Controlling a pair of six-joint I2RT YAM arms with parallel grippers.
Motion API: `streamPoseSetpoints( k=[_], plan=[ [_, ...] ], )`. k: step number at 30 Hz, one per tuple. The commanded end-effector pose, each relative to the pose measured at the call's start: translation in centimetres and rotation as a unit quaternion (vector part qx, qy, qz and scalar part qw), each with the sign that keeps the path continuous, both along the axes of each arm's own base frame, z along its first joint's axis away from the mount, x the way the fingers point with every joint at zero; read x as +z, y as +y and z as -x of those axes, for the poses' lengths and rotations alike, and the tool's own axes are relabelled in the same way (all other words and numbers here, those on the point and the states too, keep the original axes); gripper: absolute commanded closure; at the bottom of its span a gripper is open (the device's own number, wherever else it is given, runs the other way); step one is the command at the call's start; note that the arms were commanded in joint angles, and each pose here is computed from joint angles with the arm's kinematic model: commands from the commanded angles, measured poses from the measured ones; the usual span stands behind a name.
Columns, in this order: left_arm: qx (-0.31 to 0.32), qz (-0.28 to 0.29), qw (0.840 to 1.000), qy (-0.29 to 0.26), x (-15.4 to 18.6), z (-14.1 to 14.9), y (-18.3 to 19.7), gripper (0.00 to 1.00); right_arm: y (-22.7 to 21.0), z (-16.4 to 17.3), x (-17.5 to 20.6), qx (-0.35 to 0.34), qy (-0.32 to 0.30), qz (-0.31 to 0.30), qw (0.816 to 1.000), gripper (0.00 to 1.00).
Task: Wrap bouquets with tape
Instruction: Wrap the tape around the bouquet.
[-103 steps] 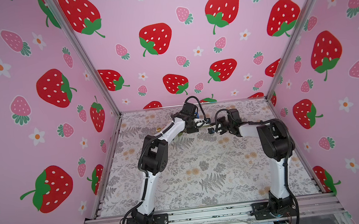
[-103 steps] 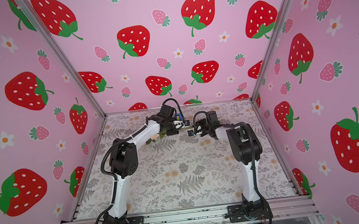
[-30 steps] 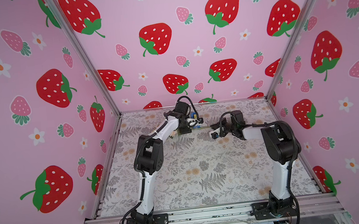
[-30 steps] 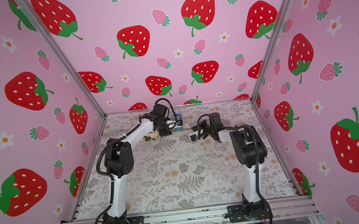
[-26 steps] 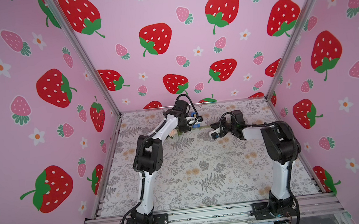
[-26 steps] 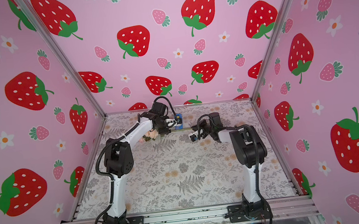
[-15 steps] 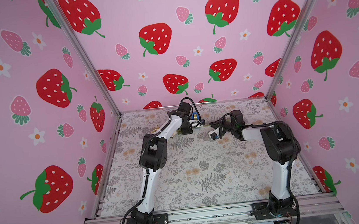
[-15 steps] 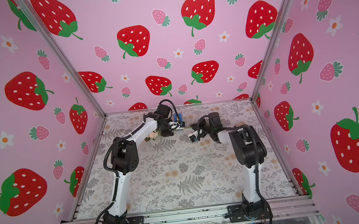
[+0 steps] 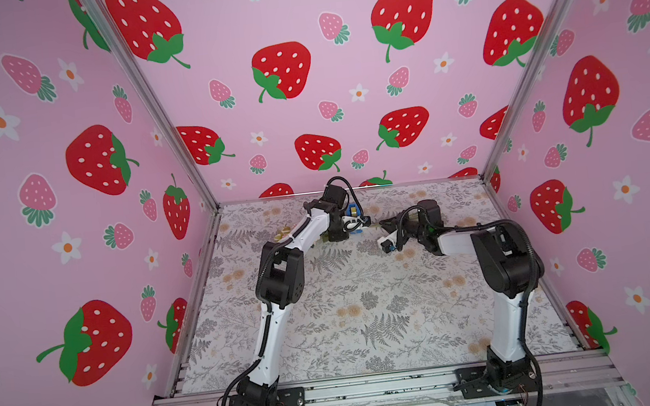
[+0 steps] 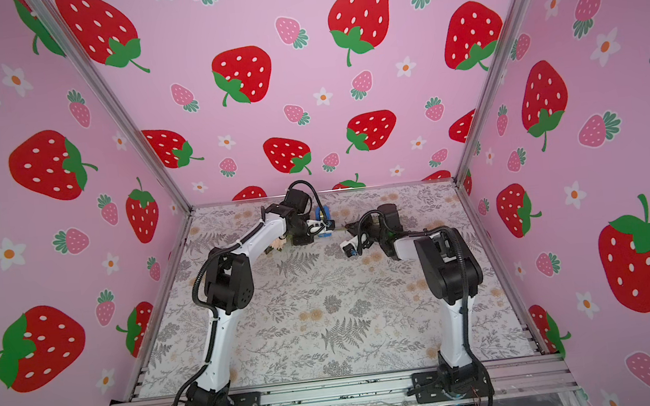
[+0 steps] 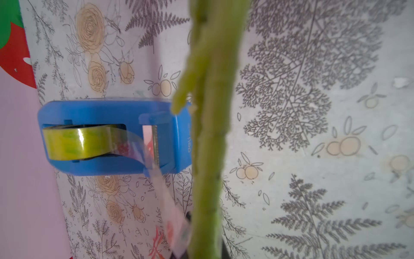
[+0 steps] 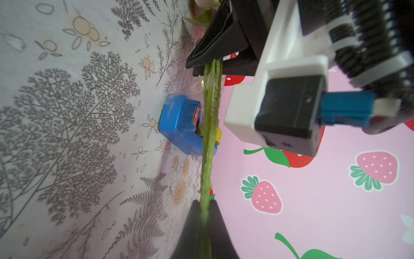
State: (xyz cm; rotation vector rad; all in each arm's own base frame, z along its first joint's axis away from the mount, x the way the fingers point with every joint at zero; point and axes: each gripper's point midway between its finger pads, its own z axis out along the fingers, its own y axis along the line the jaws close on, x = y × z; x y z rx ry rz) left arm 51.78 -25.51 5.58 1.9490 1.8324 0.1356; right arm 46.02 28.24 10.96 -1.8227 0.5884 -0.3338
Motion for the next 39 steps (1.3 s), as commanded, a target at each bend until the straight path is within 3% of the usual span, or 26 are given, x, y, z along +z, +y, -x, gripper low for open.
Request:
streamPoseSetpoints(
  k=[1,3,5,6,15,20,25,29,32,39],
  plan=[
    [0.015,0.025,0.997,-0.077,3.4,-2.2,-0.3,1.00,0.2,1.3,-0.5,0.014,0.058,-0.027,0.998,0.90],
    [0.016,0.020,0.994,-0.104,3.5,-2.5,-0.3,1.00,-0.1,1.5,0.0,0.005,0.071,-0.042,0.997,0.55],
    [0.016,0.008,0.992,-0.122,3.3,-2.7,-0.2,1.00,-0.4,1.8,0.7,-0.003,0.083,-0.057,0.995,0.35],
    [0.016,0.002,0.991,-0.134,3.2,-2.8,-0.3,1.00,-0.6,2.0,1.5,-0.008,0.092,-0.070,0.993,0.30],
    [0.014,-0.037,0.960,-0.278,4.9,-4.9,-0.2,1.00,-1.5,4.2,8.5,0.010,0.248,-0.133,0.960,0.22],
    [-0.001,-0.038,0.940,-0.338,6.3,-5.0,-1.0,1.00,-1.7,2.2,10.2,-0.029,0.288,-0.166,0.943,0.20],
    [-0.007,-0.048,0.908,-0.416,8.0,-5.3,-1.1,1.00,-1.1,0.2,9.7,-0.060,0.357,-0.173,0.916,0.22],
    [-0.012,-0.072,0.889,-0.452,8.5,-5.5,-1.0,1.00,-0.4,-1.2,9.4,-0.089,0.443,-0.192,0.871,0.25],
    [-0.022,-0.066,0.875,-0.479,9.3,-5.1,-1.4,1.00,0.2,-1.7,7.9,-0.109,0.493,-0.170,0.846,0.26],
    [-0.041,-0.068,0.849,-0.523,10.5,-4.3,-2.1,1.00,1.3,-1.2,4.4,-0.129,0.560,-0.101,0.812,0.25]
  ],
)
